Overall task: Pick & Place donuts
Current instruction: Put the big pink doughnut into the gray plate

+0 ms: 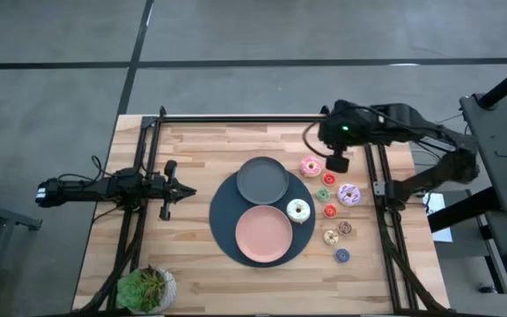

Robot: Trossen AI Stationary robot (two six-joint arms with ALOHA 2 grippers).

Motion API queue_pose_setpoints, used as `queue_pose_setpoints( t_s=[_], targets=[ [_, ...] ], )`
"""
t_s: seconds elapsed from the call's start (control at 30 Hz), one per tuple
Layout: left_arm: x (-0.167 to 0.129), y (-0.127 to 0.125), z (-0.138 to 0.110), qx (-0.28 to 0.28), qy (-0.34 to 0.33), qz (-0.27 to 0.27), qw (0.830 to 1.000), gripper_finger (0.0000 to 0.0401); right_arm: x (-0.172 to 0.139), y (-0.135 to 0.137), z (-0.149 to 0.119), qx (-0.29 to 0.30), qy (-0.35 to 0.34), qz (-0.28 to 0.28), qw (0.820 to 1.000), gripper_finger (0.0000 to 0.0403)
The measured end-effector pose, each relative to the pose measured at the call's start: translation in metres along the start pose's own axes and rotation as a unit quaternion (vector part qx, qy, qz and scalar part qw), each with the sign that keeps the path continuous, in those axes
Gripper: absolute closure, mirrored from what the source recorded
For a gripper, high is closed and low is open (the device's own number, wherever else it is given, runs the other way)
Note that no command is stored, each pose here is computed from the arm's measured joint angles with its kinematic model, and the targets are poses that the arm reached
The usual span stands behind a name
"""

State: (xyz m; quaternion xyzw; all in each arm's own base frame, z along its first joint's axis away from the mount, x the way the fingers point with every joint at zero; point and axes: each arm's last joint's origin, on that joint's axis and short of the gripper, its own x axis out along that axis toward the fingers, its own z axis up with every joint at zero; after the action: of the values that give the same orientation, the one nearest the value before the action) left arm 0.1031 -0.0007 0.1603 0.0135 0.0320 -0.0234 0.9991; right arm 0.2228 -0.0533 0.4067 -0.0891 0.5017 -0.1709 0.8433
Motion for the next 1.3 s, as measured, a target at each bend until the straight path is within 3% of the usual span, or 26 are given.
queue_pose_setpoints(
  t_s=[0.33, 0.83, 1.3],
  targets=[
    [0.0, 0.0, 0.0, 0.0, 0.0, 0.0, 1.0, 0.0401, 0.037, -0.02, 0.003, 0.021, 0.054, 0.031, 0.998, 0.0394],
    [0.0, 0.0, 0.0, 0.0, 0.0, 0.0, 1.0, 0.0401, 0.078, -0.014, -0.022, -0.031, 0.133, 0.055, 0.989, 0.0394],
    [0.0, 0.0, 0.0, 0.0, 0.0, 0.0, 1.0, 0.0401, 0.097, 0.0, -0.05, -0.053, 0.073, 0.093, 0.992, 0.0394]
  ],
)
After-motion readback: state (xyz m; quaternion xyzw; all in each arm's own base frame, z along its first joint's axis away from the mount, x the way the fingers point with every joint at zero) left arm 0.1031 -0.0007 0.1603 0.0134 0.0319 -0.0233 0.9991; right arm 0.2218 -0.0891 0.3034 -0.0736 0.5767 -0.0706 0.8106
